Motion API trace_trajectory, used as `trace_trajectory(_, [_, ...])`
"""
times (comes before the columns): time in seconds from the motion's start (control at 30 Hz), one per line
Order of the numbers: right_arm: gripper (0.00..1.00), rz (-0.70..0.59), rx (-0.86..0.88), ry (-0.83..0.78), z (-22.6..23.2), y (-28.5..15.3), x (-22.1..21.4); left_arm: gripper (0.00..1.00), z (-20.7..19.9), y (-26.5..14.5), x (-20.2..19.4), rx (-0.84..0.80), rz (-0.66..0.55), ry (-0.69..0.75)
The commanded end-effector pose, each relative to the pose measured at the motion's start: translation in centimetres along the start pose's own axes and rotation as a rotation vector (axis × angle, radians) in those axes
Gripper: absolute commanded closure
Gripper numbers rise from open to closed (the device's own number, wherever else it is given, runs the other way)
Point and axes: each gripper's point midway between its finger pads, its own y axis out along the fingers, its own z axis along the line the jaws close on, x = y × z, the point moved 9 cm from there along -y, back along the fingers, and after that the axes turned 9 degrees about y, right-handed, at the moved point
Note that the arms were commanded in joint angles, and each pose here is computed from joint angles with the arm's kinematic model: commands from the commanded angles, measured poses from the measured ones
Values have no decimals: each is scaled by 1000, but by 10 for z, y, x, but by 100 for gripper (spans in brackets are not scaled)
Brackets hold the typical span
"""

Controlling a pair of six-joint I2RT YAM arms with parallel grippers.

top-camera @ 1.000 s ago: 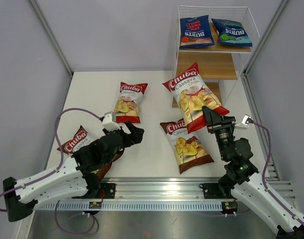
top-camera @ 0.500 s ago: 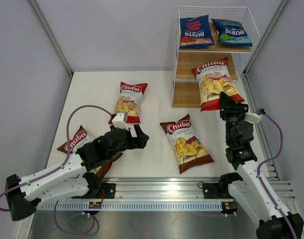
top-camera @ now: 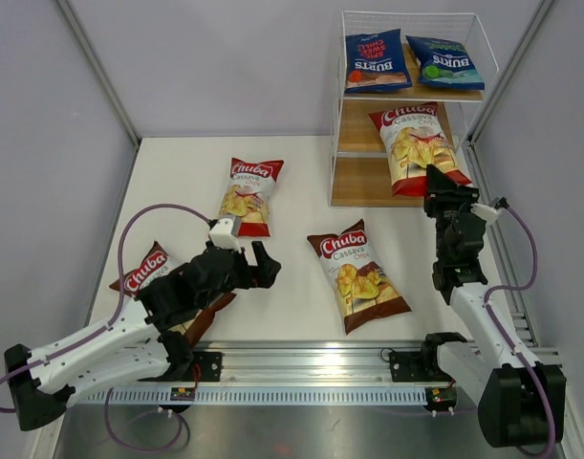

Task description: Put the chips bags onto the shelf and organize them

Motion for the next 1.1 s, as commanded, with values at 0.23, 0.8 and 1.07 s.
trace_trajectory(0.23, [67, -177, 43, 22, 23, 42, 11, 1, -5, -33, 30, -74, -68, -3])
trace_trajectory(0.8, [59, -174, 2, -30, 13, 97, 6, 1, 9, -78, 58, -24, -129, 113])
trace_trajectory(1.07, [55, -170, -32, -8, -3, 112, 5, 1, 13, -79, 57, -6, -154, 116])
